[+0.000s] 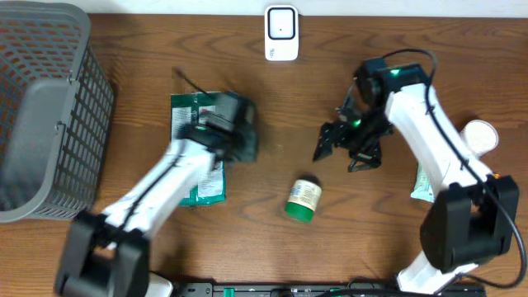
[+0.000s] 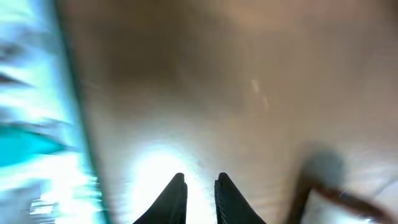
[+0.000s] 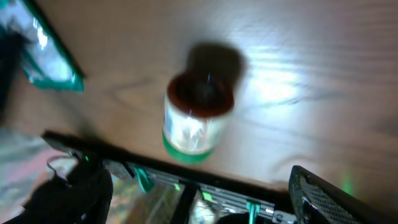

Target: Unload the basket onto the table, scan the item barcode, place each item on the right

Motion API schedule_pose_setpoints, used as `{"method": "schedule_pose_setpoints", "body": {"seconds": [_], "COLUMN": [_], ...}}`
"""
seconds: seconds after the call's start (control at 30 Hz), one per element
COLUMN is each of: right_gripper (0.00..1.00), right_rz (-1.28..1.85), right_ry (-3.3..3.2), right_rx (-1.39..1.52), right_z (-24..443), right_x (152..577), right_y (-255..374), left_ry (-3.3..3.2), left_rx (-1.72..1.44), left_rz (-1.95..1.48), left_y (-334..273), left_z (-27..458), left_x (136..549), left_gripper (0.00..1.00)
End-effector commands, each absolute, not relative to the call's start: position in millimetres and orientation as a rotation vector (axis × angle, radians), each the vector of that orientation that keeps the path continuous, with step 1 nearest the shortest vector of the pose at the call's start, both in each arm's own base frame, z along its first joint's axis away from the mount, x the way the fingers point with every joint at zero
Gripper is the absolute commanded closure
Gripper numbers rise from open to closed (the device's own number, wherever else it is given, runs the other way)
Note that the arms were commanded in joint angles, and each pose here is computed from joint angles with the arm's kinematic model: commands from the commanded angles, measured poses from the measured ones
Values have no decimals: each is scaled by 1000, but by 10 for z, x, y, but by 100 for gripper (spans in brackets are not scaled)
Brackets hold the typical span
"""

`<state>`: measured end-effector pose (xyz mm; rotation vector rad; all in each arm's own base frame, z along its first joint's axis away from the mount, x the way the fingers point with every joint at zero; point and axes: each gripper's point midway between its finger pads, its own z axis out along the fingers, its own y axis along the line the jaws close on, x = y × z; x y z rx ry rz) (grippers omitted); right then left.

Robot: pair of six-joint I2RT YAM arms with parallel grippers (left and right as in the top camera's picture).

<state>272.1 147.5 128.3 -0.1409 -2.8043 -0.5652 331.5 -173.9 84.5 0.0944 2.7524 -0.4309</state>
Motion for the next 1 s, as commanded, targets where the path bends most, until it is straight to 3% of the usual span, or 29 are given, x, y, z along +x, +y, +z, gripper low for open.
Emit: {"method": "schedule_pose_setpoints", "body": {"seconds": [0.0, 0.07, 0.2, 0.43, 0.57, 0.7, 0.8, 0.97], "right_gripper": [14, 12, 9, 7, 9, 3, 1, 1], "right_rz": [-528, -427, -215, 1, 130, 236, 227, -27], "right_ry": [-2868, -2915, -2990, -3007, -2974, -2925, -2917, -2981], "right_rx": [-134, -193, -338, -592, -775, -919, -906, -624], "right_z": [1506, 1542, 1555, 1434, 1296, 1139, 988, 719], "right_x": [2574, 2515, 2373, 2111, 1941, 1809, 1783, 1868], "right_y": [1636, 1668, 1759, 1928, 1904, 1813, 1814, 2116], "left_ry": [2641, 2624, 2637, 2663, 2686, 2696, 2693, 2674], "left_rx": [-14, -83, -170, -198, -201, -204, -221, -251], "left_rz": [-429, -414, -386, -373, -366, -357, -289, -160], "left_y": [-1436, -1247, -1007, -930, -921, -908, -821, -656], "left_z": [1211, 1249, 1189, 1092, 1054, 1024, 998, 989], "left_x": [3553, 3622, 3661, 3613, 3562, 3536, 3544, 3579], "left_gripper": [76, 71, 69, 47, 41, 40, 39, 40]}}
